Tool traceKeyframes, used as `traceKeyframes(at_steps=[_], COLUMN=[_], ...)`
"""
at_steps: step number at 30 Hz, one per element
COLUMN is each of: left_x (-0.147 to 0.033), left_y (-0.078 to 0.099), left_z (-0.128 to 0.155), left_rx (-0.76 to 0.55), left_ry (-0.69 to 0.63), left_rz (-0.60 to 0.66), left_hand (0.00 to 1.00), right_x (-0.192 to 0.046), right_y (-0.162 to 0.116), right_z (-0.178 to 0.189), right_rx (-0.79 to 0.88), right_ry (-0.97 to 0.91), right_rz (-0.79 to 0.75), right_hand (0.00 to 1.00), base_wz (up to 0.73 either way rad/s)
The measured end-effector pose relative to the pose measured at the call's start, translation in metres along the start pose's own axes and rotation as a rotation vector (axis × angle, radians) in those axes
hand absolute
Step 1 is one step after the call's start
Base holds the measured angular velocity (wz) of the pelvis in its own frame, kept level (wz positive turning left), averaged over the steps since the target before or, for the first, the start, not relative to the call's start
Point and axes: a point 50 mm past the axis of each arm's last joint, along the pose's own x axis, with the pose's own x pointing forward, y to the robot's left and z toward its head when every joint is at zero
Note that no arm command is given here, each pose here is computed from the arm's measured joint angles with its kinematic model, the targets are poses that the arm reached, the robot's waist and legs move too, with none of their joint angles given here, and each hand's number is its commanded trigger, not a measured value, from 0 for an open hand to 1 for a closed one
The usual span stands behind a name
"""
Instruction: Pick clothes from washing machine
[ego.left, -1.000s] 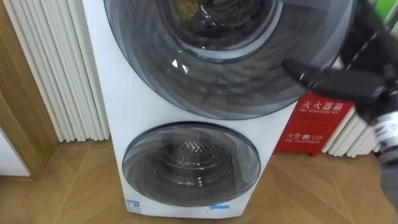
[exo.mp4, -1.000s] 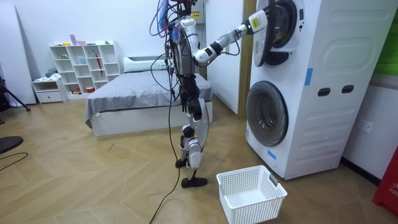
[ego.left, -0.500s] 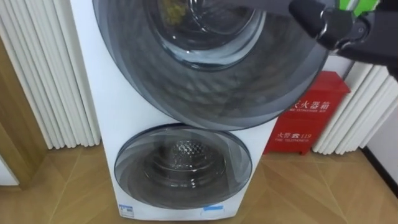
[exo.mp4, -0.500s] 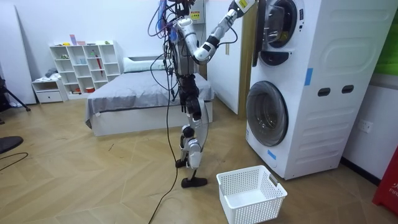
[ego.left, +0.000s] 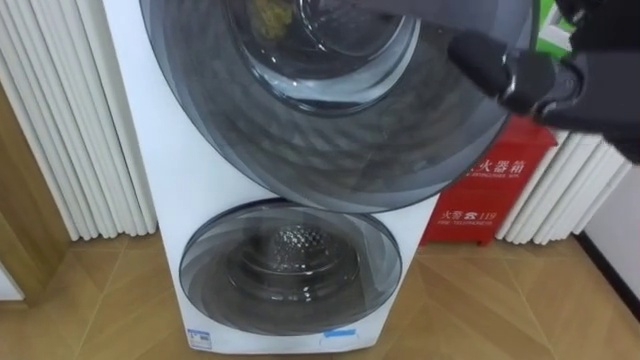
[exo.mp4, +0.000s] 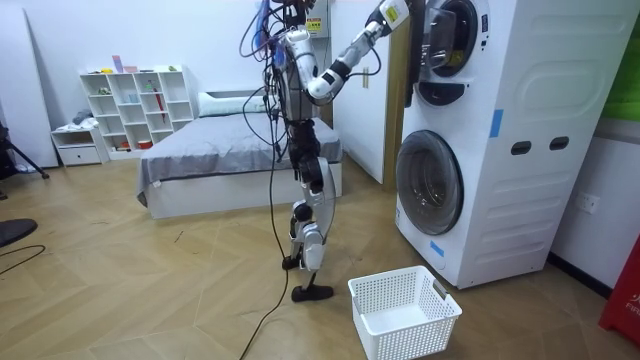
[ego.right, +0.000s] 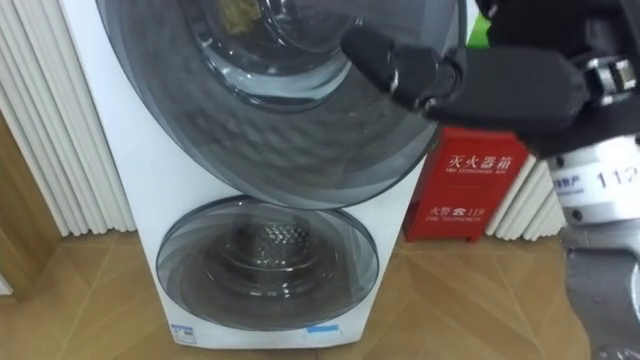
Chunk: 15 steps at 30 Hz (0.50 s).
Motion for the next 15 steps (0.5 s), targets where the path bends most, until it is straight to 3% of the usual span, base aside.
traceKeyframes(at_steps=[8,15], left_x=[0.001,0.001], left_y=[0.000,-0.006], left_z=[0.007,0.016], left_rx=[0.025,0.094], left_ry=[-0.021,-0.049], left_rz=[-0.003,-0.025], left_hand=[0.00,0.00], right_x=[-0.011,-0.014], right_y=[0.000,0.010], right_z=[-0.015,-0.029], right_rx=[0.032,0.169], right_ry=[0.037,-0.022], right_rz=[0.017,-0.015], right_hand=[0.00,0.00], base_wz=[-0.01,-0.04])
